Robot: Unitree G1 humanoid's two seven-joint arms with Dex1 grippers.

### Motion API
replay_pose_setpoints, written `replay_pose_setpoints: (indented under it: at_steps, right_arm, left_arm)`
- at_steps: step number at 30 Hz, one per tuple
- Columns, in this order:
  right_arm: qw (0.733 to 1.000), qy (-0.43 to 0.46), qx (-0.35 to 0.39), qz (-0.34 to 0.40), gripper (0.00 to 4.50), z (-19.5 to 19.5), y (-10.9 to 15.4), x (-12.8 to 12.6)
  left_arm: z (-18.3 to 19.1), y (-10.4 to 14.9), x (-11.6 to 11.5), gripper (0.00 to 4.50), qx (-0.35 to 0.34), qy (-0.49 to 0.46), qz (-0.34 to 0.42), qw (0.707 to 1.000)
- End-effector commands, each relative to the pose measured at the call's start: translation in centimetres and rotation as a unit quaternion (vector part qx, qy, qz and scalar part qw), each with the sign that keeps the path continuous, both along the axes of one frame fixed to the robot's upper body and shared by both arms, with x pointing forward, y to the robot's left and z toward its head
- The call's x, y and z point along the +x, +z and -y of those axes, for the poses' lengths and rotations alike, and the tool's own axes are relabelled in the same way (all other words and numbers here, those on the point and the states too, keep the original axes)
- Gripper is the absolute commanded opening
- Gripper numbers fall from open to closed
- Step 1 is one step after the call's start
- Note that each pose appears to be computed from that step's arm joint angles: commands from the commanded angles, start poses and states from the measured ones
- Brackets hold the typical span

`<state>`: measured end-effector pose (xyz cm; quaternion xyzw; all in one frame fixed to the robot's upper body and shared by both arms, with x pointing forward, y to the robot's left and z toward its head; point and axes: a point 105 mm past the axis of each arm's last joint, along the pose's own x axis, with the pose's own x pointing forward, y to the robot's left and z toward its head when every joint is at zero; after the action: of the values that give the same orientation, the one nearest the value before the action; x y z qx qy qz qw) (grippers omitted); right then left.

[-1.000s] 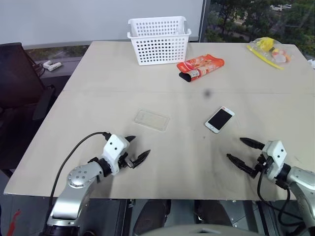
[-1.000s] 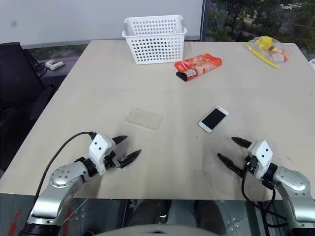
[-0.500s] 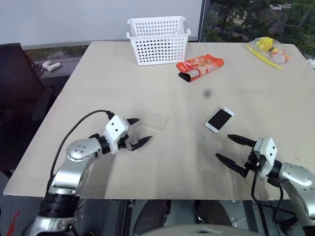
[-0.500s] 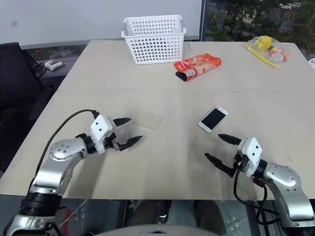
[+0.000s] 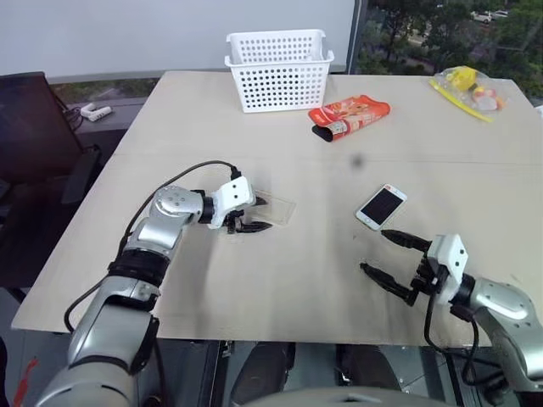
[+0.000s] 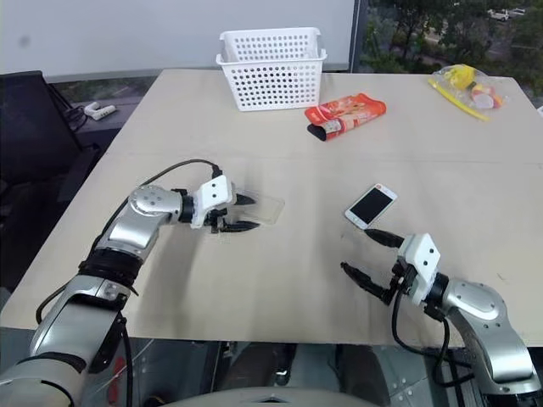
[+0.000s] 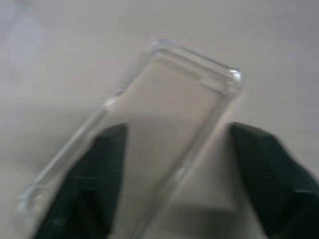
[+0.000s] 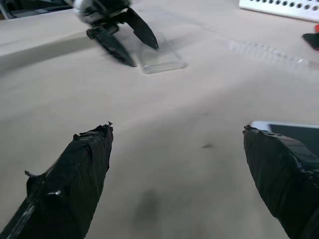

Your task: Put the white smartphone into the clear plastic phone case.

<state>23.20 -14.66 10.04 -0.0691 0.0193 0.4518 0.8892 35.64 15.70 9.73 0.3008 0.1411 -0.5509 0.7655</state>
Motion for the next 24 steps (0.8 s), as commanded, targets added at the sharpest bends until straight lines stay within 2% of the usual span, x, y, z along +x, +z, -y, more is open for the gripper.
replay_pose_setpoints:
  at_steps: [1, 2, 3, 4, 8, 10, 12, 15, 17, 18, 19, 21, 22, 24]
  right_arm:
    - [1.0, 0.005, 0.005, 0.02, 4.5, -0.2, 1.2, -0.4]
    - [1.0, 0.005, 0.005, 0.02, 4.5, -0.1, 1.2, -0.5]
    - [1.0, 0.006, 0.003, 0.019, 4.5, -0.1, 1.1, -0.6]
    - [1.0, 0.007, 0.001, 0.02, 4.5, 0.0, 1.2, -0.6]
    - [1.0, 0.008, 0.001, 0.022, 4.5, 0.2, 1.5, -0.4]
    - [1.0, 0.008, 0.0, 0.024, 4.5, 0.3, 1.5, -0.1]
    - [1.0, 0.008, 0.0, 0.027, 4.5, 0.3, 1.5, 0.1]
    - [1.0, 0.008, 0.001, 0.029, 4.5, 0.1, 1.4, 0.2]
    - [0.999, 0.007, 0.001, 0.031, 4.5, 0.0, 1.4, 0.2]
    - [0.999, 0.007, 0.001, 0.032, 4.5, 0.0, 1.4, 0.2]
    - [0.999, 0.006, 0.001, 0.032, 4.5, 0.0, 1.4, 0.2]
    - [0.999, 0.007, 0.001, 0.033, 4.5, 0.0, 1.5, 0.3]
    - [0.999, 0.007, 0.0, 0.034, 4.5, 0.0, 1.5, 0.3]
    - [0.999, 0.008, -0.002, 0.034, 4.5, 0.1, 1.5, 0.3]
  left_arm:
    - [-0.9, -1.7, -0.5, 1.33, 0.034, 0.006, -0.045, 0.998]
    - [-0.8, -1.7, -0.7, 0.96, 0.033, 0.003, -0.049, 0.998]
    - [-0.3, -1.3, -0.9, 0.38, 0.01, 0.002, -0.057, 0.998]
    - [0.5, -1.0, -1.3, 0.01, -0.015, 0.006, -0.072, 0.997]
    - [3.0, -0.1, -2.4, 0.01, -0.067, 0.037, -0.112, 0.991]
    - [5.4, 0.1, -1.6, 0.01, -0.099, 0.131, -0.142, 0.976]
    - [6.8, 0.2, -0.7, 0.01, -0.125, 0.23, -0.161, 0.952]
    - [7.7, 0.8, 1.1, 0.01, -0.136, 0.367, -0.111, 0.913]
    - [7.4, 1.1, 1.9, 0.01, -0.14, 0.462, -0.085, 0.872]
    - [7.5, 1.2, 2.0, 0.01, -0.157, 0.494, -0.102, 0.849]
    - [7.8, 1.1, 1.9, 0.54, -0.17, 0.516, -0.129, 0.83]
    - [8.4, 0.6, 1.5, 1.27, -0.171, 0.543, -0.171, 0.804]
    - [8.5, 0.8, 1.6, 1.63, -0.173, 0.55, -0.166, 0.8]
    - [9.2, 2.4, 2.1, 2.5, -0.201, 0.532, -0.133, 0.812]
